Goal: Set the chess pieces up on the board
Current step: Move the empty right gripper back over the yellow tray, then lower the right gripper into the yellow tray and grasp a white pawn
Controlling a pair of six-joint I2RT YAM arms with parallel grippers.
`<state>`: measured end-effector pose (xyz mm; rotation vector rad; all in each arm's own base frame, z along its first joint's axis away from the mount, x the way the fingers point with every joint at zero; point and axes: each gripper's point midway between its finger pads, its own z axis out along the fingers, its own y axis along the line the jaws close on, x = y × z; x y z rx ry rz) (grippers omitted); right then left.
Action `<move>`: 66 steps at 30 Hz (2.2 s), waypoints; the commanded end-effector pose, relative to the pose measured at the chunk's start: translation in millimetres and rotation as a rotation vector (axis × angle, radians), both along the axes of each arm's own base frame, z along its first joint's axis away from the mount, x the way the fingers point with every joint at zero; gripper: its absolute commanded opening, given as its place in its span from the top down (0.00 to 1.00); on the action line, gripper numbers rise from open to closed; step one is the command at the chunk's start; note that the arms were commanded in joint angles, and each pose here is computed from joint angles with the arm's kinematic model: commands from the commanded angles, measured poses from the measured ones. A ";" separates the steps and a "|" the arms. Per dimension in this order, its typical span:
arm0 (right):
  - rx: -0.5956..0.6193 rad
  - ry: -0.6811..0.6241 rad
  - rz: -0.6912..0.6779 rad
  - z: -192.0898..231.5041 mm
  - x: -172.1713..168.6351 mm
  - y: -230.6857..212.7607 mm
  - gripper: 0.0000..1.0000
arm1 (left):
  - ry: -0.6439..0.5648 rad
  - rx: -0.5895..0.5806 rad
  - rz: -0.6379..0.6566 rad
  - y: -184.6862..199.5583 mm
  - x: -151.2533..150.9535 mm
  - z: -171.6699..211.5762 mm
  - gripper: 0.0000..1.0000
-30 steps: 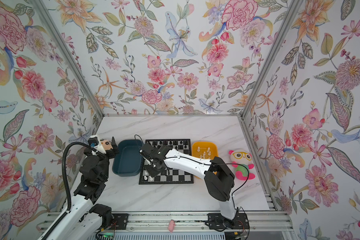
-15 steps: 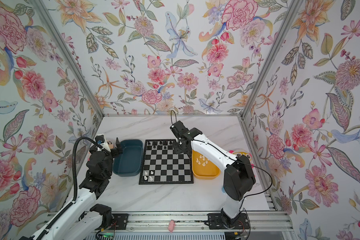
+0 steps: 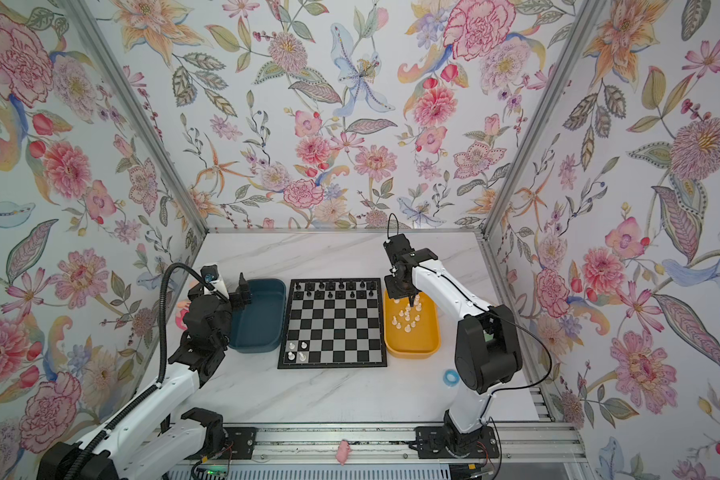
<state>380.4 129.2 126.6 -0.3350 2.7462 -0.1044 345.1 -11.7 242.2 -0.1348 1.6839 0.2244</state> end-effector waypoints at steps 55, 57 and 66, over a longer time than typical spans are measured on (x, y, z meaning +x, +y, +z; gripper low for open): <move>0.069 0.152 -0.175 -89.8 9.3 -65.6 0.81 | -0.023 0.008 -0.037 -13.1 16.9 11.9 0.05; 0.071 0.154 -0.175 -90.6 9.4 -65.1 0.82 | -0.021 0.010 -0.036 -12.7 16.9 11.5 0.05; 0.070 0.155 -0.177 -91.1 9.5 -65.4 0.89 | -0.024 0.009 -0.034 -12.0 15.5 12.4 0.05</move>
